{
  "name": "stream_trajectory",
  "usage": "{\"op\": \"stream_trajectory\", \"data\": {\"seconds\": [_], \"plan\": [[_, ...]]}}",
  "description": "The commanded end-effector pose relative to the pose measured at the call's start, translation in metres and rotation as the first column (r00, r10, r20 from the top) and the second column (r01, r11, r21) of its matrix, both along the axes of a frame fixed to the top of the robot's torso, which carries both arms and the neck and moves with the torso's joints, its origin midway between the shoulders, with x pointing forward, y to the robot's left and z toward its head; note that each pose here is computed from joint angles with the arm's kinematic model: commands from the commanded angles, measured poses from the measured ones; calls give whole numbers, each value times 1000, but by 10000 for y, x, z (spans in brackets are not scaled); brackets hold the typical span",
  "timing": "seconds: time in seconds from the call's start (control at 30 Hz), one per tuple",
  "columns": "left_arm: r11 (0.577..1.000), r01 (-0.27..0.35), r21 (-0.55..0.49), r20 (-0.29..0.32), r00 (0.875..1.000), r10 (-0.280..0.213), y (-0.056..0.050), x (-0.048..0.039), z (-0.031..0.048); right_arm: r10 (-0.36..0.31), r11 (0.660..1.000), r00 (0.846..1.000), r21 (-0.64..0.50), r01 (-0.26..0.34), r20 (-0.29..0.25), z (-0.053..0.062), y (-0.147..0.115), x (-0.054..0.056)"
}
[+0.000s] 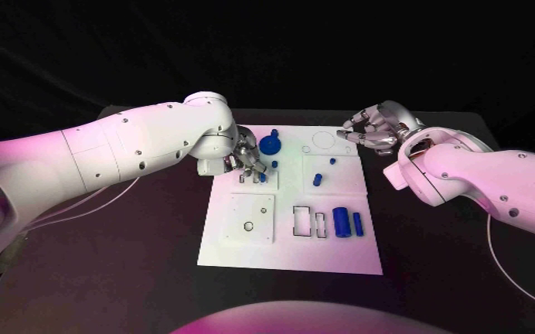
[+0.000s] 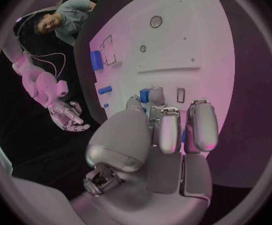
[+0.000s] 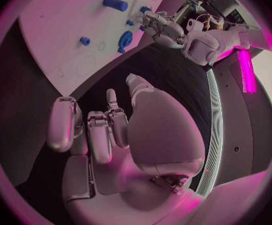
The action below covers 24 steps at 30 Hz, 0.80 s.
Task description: Assemble the parts on the task board
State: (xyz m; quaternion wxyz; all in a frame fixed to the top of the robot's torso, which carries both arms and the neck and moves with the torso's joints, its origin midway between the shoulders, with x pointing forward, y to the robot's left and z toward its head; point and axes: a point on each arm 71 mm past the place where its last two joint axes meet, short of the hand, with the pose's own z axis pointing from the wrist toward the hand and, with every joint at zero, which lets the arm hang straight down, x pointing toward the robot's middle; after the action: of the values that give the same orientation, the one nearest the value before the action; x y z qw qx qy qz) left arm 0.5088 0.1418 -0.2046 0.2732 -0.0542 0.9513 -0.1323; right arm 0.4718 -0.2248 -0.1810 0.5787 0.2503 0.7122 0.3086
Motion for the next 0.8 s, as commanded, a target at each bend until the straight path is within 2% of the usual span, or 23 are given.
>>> {"op": "stream_trajectory", "data": {"seconds": [0.03, 0.8], "plan": [[1000, 19, 9, -16, 1000, -18, -15, -13, -6, 15, 1000, 1000, -11, -15, -5, -7, 14, -3], [1000, 0, -16, -24, 1000, -1, -10, -14, -7, 17, 1000, 1000, -13, -18, -13, -22, 19, 1]]}}
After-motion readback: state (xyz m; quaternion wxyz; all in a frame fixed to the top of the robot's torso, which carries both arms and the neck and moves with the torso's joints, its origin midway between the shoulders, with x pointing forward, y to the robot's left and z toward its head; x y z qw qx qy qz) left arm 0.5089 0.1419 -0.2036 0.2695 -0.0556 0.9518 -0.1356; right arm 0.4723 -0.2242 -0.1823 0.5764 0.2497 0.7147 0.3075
